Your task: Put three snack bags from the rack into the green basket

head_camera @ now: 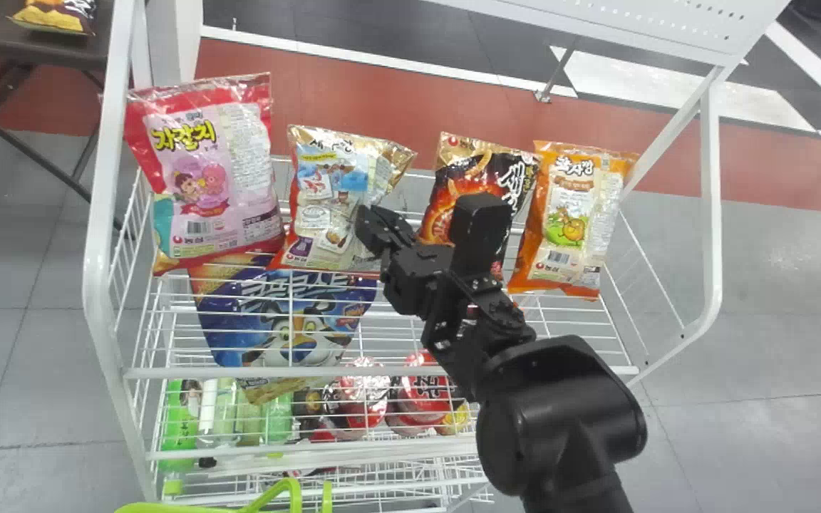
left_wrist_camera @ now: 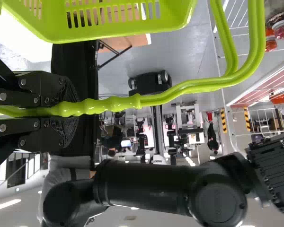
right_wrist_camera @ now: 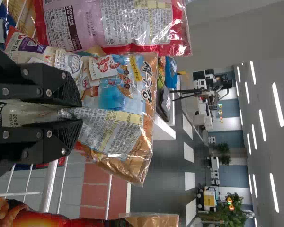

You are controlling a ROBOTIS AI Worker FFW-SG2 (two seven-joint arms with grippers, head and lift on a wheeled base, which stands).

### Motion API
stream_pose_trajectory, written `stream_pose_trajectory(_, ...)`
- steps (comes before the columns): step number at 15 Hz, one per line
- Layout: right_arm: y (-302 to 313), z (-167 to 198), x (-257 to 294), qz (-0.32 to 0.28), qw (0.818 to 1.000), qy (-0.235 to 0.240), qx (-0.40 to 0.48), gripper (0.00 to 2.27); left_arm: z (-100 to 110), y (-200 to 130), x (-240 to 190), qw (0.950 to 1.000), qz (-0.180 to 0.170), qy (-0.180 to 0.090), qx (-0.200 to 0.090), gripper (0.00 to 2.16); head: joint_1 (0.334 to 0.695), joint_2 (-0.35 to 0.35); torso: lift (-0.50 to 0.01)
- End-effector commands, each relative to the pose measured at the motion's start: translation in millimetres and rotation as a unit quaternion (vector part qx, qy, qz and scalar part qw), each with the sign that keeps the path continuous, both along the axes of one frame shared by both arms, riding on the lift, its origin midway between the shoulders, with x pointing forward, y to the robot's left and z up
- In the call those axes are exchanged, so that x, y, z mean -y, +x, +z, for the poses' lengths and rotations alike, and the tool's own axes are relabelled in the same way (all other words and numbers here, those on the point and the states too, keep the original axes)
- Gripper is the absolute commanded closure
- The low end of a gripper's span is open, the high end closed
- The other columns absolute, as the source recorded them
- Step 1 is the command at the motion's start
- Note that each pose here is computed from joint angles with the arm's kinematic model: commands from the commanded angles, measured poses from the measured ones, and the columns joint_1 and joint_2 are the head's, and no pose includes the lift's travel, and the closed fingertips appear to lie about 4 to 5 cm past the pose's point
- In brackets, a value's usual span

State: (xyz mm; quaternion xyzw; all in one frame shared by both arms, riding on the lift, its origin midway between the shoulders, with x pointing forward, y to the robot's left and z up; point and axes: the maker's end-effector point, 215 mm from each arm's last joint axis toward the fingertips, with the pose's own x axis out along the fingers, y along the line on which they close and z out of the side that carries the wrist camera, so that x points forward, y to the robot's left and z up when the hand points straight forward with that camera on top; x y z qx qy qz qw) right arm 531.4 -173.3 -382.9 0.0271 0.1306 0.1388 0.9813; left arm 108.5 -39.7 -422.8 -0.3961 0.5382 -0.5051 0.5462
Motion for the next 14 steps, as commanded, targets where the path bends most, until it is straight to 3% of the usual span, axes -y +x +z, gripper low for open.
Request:
stream_pose_trajectory(1, -14, 12, 8, -0.001, 1.0, -0.007, 0.009, 2.02, 1, 1, 1, 1.0, 0.003, -0.002, -0.001, 2.05, 0.695, -0.35, 0.0)
stream_pose_trajectory(9, -62, 53, 10, 0.038, 0.999, 0.004, -0.002, 2.01, 8, 16, -2, 0.9998, 0.015, -0.007, 0.013, 2.05, 0.695, -0.35, 0.0)
stream_pose_trajectory(14, -131, 61, 52, 0.051, 0.994, 0.007, -0.097, 2.01, 13, 25, -2, 0.9995, 0.021, -0.014, 0.02, 2.05, 0.695, -0.35, 0.0)
